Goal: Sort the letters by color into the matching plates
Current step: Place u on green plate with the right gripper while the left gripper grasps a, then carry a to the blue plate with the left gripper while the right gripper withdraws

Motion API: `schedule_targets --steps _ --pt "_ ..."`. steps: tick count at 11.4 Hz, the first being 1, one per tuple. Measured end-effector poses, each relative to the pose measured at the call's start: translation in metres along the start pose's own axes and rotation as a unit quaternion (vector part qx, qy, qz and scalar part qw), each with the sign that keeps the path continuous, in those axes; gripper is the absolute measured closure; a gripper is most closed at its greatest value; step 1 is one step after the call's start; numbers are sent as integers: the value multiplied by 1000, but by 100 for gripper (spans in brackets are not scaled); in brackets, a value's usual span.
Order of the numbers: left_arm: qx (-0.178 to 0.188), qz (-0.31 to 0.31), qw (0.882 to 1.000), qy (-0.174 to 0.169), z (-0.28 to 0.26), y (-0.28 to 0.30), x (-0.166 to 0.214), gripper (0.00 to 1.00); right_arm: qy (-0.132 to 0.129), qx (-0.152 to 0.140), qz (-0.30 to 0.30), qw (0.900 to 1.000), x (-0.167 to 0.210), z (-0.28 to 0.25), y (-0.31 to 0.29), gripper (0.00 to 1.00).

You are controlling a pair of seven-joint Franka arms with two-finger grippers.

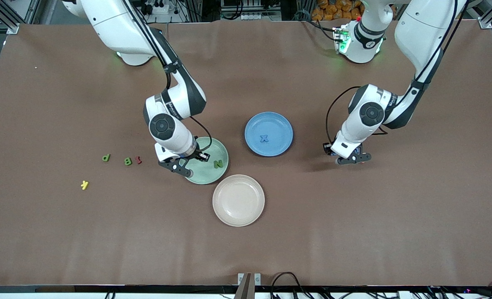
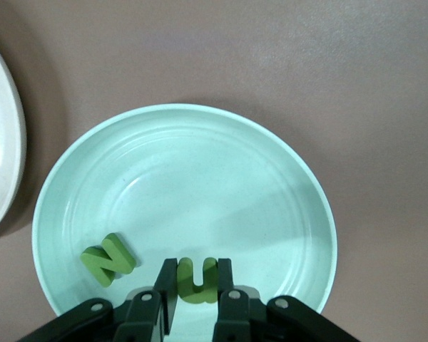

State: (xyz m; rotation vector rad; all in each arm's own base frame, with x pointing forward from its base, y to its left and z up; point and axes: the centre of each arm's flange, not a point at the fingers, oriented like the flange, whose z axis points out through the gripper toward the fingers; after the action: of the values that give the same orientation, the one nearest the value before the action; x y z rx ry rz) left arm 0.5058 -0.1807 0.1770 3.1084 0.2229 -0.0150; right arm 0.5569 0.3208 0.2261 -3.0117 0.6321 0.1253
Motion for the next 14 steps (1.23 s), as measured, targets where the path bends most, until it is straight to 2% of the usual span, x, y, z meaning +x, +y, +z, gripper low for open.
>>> schedule_targets --steps 3,6,8,9,14 --pt "5 14 1000 4 0 2 -1 63 1 -1 15 1000 3 0 3 72" --pt "4 14 1000 6 0 2 0 63 -2 -5 19 1000 6 0 6 35" --pt "3 15 1000 10 -3 2 3 63 -14 -17 0 1000 6 1 10 10" --pt "2 15 1000 12 -4 4 4 63 -18 -22 -13 1000 8 0 12 0" --pt "-8 20 999 28 -21 36 -3 63 -16 -19 -67 997 54 -8 50 0"
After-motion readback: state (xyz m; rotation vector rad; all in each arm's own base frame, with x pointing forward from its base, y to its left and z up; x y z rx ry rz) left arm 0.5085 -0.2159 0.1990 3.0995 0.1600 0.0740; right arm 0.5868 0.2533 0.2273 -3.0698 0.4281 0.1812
